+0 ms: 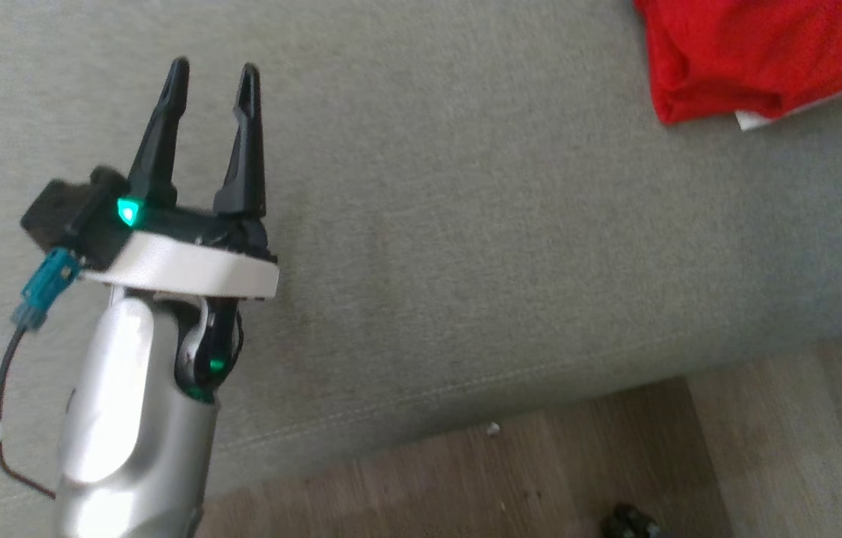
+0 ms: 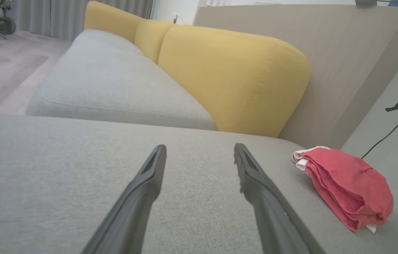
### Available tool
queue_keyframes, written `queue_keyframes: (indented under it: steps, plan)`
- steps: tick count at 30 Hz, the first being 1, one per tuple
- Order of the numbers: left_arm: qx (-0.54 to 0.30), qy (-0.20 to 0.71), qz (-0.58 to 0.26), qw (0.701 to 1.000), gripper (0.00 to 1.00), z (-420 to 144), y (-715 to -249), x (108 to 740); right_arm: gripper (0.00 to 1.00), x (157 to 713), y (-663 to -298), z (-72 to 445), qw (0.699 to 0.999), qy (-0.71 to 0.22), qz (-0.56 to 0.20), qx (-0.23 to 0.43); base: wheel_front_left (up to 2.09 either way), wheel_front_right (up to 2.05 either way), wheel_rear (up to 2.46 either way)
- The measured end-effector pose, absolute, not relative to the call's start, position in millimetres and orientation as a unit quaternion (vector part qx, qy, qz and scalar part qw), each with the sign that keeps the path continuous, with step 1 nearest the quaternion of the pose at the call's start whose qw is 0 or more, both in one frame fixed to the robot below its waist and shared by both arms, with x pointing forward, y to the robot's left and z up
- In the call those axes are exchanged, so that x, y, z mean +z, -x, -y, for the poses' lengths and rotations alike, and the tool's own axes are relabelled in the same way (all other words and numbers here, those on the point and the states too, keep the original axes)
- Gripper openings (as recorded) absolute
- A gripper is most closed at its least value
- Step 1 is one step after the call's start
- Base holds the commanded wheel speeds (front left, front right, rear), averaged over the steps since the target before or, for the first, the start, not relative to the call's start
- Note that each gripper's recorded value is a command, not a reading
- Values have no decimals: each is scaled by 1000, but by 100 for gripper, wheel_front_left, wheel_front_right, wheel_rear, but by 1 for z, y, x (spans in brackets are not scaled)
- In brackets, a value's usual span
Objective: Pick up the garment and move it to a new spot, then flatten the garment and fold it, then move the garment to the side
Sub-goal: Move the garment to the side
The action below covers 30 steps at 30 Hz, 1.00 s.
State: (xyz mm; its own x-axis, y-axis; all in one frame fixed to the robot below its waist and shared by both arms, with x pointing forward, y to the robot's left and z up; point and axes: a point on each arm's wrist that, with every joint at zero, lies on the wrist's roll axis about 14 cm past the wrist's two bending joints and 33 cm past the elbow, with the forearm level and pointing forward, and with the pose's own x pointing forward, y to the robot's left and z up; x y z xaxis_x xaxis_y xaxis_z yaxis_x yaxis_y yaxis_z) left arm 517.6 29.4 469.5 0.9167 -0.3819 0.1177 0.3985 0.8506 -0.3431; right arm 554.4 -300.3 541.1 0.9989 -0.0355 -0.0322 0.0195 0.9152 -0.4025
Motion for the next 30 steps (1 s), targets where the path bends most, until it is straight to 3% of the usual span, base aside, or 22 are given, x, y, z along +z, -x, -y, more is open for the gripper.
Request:
queue_keyframes:
  steps: [16,30]
  plan:
    - [-97,137,63,984,100,-118,-441,520,100,554,-506,143,984,84,79,133,0,0,0]
    - [-40,108,52,992,100,-147,-391,517,100,523,-451,119,989,54,59,128,0,0,0]
